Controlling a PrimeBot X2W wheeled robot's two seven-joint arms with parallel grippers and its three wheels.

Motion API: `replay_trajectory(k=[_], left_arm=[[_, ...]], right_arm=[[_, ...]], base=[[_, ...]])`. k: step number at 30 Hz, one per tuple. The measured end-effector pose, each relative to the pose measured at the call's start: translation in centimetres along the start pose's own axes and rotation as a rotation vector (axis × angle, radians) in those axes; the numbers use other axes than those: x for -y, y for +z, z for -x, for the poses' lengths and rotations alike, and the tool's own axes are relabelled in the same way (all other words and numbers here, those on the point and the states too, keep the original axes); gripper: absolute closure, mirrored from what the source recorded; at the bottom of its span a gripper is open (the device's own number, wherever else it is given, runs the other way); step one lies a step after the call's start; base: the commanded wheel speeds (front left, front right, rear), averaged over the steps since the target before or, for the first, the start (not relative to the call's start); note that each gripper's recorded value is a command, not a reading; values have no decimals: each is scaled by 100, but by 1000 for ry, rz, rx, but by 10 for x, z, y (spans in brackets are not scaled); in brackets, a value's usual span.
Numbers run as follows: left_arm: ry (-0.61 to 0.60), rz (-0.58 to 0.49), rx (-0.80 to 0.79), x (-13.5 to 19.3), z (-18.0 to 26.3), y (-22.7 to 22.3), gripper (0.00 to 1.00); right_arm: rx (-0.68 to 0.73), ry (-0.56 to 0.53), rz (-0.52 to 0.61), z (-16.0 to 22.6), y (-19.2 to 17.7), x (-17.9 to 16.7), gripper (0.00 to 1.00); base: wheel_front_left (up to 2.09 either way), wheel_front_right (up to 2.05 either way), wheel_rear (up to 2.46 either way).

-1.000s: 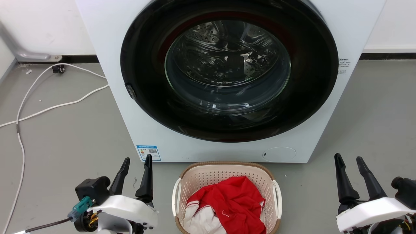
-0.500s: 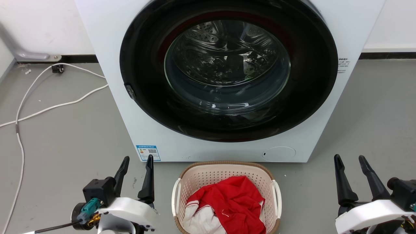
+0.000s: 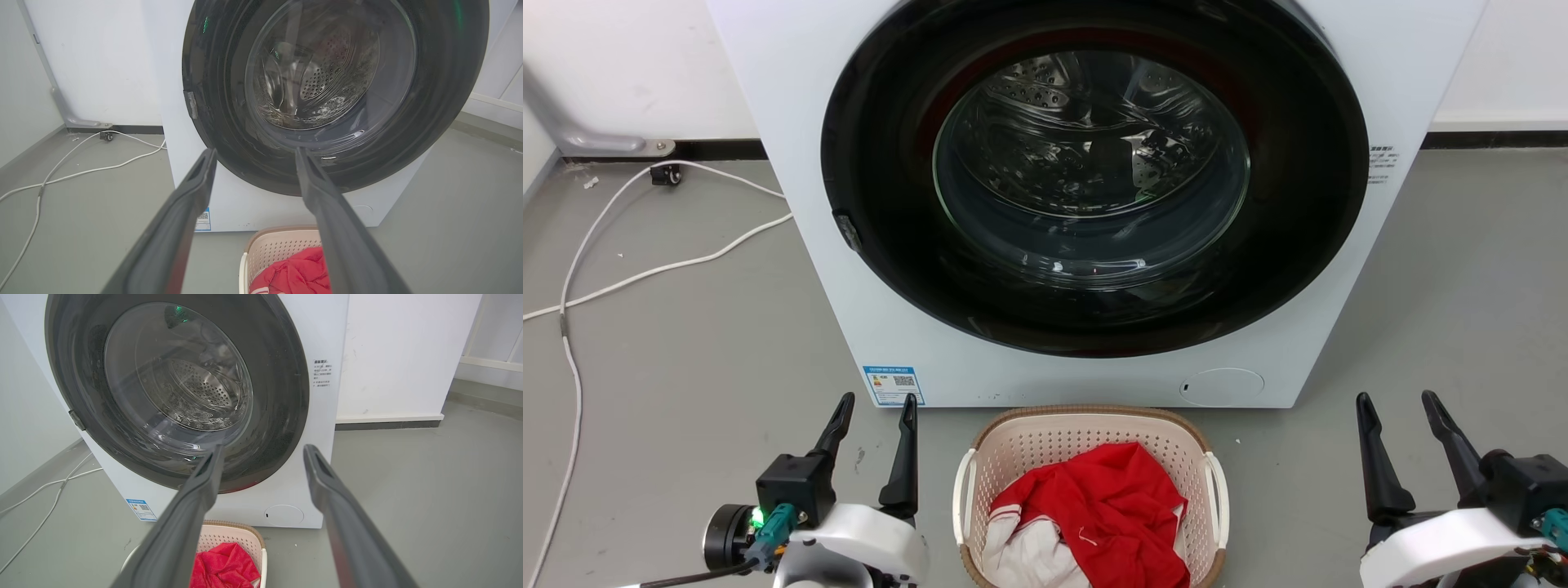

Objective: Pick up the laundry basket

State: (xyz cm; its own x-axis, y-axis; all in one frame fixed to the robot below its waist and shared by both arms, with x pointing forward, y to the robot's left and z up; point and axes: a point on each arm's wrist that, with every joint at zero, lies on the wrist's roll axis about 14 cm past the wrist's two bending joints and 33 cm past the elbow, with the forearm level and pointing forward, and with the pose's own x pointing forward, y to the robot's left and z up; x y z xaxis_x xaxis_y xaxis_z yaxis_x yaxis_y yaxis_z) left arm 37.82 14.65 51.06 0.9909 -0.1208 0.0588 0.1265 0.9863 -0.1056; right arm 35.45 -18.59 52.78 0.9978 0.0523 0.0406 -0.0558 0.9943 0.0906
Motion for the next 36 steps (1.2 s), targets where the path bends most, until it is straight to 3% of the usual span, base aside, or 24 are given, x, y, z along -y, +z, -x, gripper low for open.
replay_trajectory(k=[24, 36], left_arm=[[-32, -131, 6, 7, 2, -7, 0], [-23, -123, 1, 5, 2, -8, 0]], right_arm=[[21, 9, 90, 3, 0, -2, 0], [16, 9, 86, 3, -2, -2, 0]], base=[[0, 0, 0], [0, 0, 0]])
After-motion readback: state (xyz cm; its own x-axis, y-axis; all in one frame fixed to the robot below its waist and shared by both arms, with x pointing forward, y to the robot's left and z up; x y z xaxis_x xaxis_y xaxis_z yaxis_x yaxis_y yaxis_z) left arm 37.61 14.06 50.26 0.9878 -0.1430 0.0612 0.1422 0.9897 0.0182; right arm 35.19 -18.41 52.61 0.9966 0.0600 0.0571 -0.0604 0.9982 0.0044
